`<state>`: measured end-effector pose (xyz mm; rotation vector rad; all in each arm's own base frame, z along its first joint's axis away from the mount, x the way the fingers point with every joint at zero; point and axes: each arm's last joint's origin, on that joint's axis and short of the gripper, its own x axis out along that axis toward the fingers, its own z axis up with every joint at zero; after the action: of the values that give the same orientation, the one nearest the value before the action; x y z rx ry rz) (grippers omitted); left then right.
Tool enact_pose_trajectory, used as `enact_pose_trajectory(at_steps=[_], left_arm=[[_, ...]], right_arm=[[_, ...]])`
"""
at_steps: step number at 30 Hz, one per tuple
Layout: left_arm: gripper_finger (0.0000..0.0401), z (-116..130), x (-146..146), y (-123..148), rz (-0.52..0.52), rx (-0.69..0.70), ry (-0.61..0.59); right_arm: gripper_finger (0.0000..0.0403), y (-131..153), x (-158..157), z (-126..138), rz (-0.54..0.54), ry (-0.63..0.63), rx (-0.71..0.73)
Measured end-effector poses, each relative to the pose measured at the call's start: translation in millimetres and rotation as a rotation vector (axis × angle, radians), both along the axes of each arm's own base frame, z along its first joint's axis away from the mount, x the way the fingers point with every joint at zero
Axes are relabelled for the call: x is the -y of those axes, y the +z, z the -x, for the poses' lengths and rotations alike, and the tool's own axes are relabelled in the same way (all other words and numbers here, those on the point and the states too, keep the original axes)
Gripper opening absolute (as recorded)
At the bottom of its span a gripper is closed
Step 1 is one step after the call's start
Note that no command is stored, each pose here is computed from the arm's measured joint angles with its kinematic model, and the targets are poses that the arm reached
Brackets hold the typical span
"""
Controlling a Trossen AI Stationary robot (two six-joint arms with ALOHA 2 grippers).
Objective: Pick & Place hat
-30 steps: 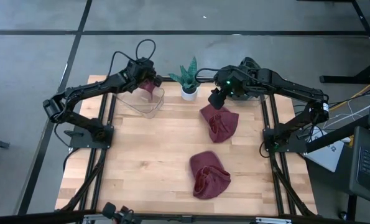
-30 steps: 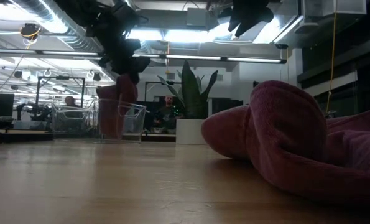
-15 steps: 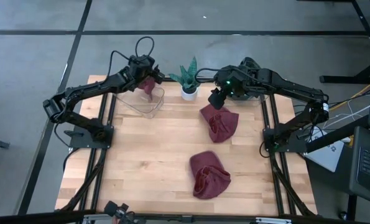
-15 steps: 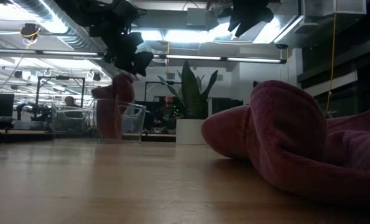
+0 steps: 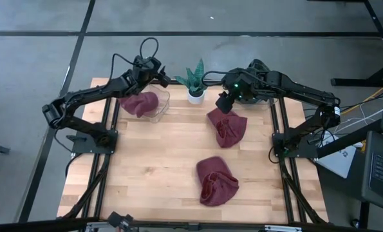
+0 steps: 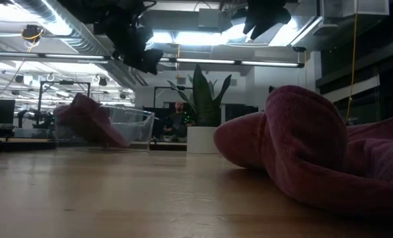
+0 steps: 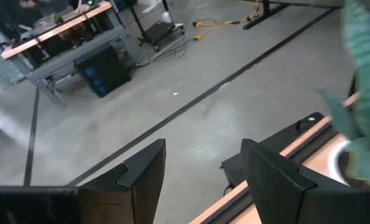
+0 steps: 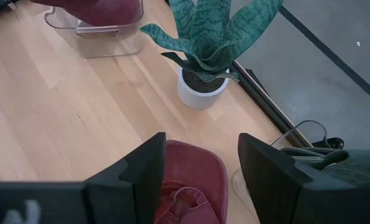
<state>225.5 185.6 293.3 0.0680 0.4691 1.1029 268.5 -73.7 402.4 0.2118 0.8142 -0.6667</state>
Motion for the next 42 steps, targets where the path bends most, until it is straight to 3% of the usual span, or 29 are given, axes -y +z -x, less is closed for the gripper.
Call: enact_pose_trajectory(at_steps=[5, 13, 17, 21, 31, 37, 42], left_arm=[[0.0205, 5, 19, 14, -0.032, -0.03, -0.055], [0.0205, 26, 76, 28, -0.091, -0.379, -0.213], [0.0205, 40, 103, 26, -0.067, -0.513, -0.293], [0.0205, 56, 127, 20, 0.028, -0.568, -0.369], [0.0205, 81, 158, 1, 0.417, -0.604, -0.454], [0.0205, 95, 167, -5, 0.529, -0.697, -0.385], [0.0205, 94, 169, -14, 0.563, -0.687, -0.397]], right_arm=[[0.02, -1, 0, 1, 0.002, 0.007, -0.014], [0.02, -2, -1, 2, 0.013, 0.031, -0.049], [0.02, -2, -1, 2, 0.025, 0.05, -0.062], [0.02, -2, -1, 2, 0.034, 0.073, -0.074], [0.02, -2, -2, 2, 0.02, 0.153, -0.087], [0.02, -2, -2, 2, 0.039, 0.182, -0.104], [0.02, -1, -2, 0, 0.052, 0.189, -0.088]])
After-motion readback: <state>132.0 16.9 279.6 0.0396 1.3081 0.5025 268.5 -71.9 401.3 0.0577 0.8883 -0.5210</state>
